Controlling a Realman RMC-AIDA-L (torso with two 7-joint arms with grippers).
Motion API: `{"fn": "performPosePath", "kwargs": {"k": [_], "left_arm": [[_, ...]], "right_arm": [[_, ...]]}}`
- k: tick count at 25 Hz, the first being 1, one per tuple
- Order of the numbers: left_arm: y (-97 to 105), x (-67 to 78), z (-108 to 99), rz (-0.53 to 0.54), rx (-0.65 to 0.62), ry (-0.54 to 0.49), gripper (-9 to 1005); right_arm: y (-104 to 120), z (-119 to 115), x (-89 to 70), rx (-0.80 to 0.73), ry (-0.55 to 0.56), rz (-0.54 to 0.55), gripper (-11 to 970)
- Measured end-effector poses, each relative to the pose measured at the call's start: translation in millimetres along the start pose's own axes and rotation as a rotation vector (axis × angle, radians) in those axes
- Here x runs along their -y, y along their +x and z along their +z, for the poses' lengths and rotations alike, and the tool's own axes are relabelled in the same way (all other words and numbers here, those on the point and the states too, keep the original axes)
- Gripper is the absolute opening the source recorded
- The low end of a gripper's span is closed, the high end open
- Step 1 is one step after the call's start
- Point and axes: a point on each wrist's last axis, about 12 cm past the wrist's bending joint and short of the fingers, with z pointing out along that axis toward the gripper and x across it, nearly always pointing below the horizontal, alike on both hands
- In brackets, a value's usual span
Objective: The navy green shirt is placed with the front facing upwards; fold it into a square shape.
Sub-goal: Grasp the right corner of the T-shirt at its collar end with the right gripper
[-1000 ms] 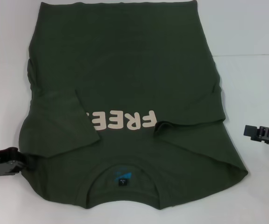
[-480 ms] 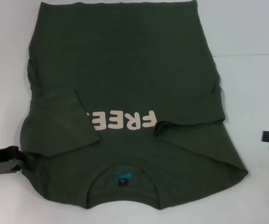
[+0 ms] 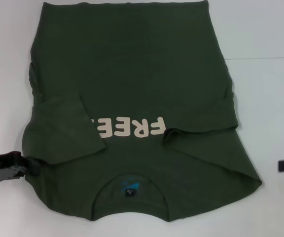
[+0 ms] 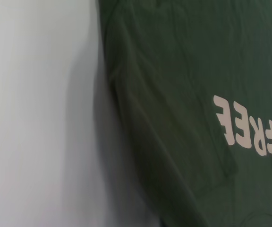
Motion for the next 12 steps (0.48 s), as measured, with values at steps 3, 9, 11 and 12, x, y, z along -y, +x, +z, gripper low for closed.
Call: {"fn": "performPosePath", "kwargs": {"k": [3,9,11,12], "left_arm": [[0.0,0.4,0.4,0.002,0.0,0.003,44],[1.0,-0.7,0.4,0.0,0.002,0.004,44],[1.8,-1.1,0.7,0.004,0.001,0.005,44],[2.2,-1.2,0.9,0.006,0.001,0.006,44]], "right_arm": [[0.1,11.2,-3.1,-0.031,0.019,-0.011,758],[-4.8,24.0,-6.7,-0.015,0.035,-0.029,758],[-8.2,26.8,-10.3,-0.024,0.045,-0.041,759],[-10.2,28.3,-12.7,-0.033,0.053,-0.049,759]]}}
